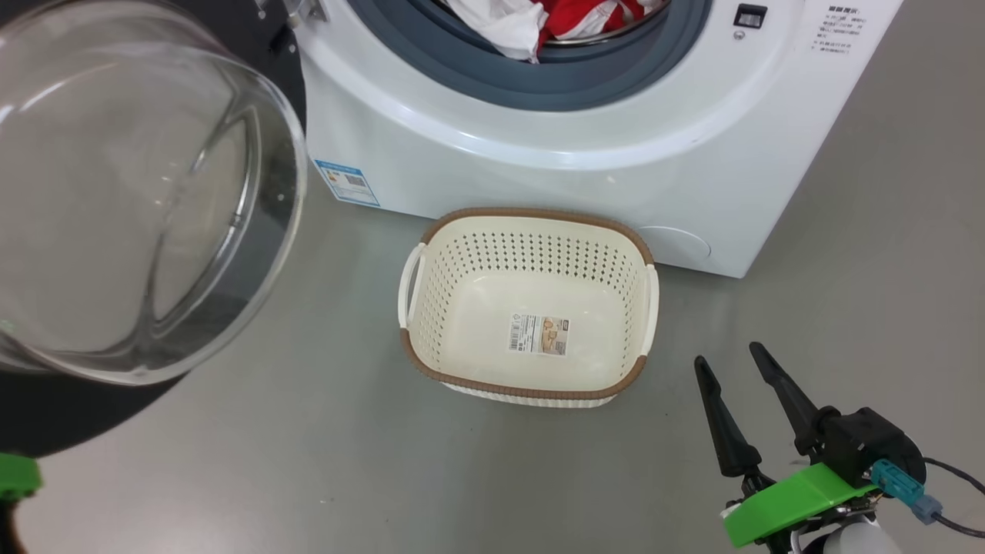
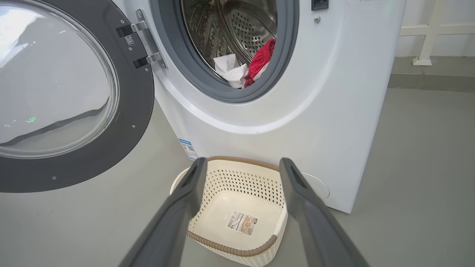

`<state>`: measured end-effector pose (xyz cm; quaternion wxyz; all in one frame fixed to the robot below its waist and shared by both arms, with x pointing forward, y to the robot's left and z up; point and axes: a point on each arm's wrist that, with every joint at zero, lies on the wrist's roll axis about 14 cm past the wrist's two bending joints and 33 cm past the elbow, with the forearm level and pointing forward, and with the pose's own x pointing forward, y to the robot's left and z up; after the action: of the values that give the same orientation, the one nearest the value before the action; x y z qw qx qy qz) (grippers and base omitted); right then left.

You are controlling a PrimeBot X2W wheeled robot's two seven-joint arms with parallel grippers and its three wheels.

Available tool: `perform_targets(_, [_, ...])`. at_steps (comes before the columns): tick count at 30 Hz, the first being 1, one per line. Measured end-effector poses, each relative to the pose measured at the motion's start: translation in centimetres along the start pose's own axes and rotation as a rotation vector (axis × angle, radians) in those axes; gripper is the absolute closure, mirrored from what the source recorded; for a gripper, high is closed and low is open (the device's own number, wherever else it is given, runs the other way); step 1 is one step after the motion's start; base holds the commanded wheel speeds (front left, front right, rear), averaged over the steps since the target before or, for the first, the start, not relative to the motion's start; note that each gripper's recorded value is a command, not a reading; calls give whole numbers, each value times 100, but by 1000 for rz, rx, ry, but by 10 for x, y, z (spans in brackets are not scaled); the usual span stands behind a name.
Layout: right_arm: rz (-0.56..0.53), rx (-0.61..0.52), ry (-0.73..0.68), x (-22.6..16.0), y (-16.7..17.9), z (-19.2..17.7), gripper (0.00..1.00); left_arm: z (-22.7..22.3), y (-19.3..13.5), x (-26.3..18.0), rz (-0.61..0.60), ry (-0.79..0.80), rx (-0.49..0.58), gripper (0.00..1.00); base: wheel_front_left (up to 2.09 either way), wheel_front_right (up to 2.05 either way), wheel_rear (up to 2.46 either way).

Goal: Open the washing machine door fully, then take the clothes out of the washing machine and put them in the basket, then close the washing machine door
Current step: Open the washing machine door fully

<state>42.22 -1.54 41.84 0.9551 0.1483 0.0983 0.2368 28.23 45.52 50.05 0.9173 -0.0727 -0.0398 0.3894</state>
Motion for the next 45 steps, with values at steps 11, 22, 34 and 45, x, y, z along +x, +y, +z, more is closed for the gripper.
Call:
perform_targets(11, [-1, -13, -1, 13, -8, -3, 0, 4, 10, 30, 52, 0, 22, 100, 0, 0, 0])
perform_targets(22, [6, -23, -9, 14, -7, 0, 0, 4, 14, 37, 72, 9, 14, 100, 0, 0, 0])
perform_targets(34, [14, -38, -47, 8, 0, 17, 0, 5, 6, 30, 21, 14, 1, 100, 0, 0, 0])
perform_targets(45, [5, -48, -79, -11, 7, 32, 0, -6, -6, -13, -86, 34, -14, 100, 0, 0, 0])
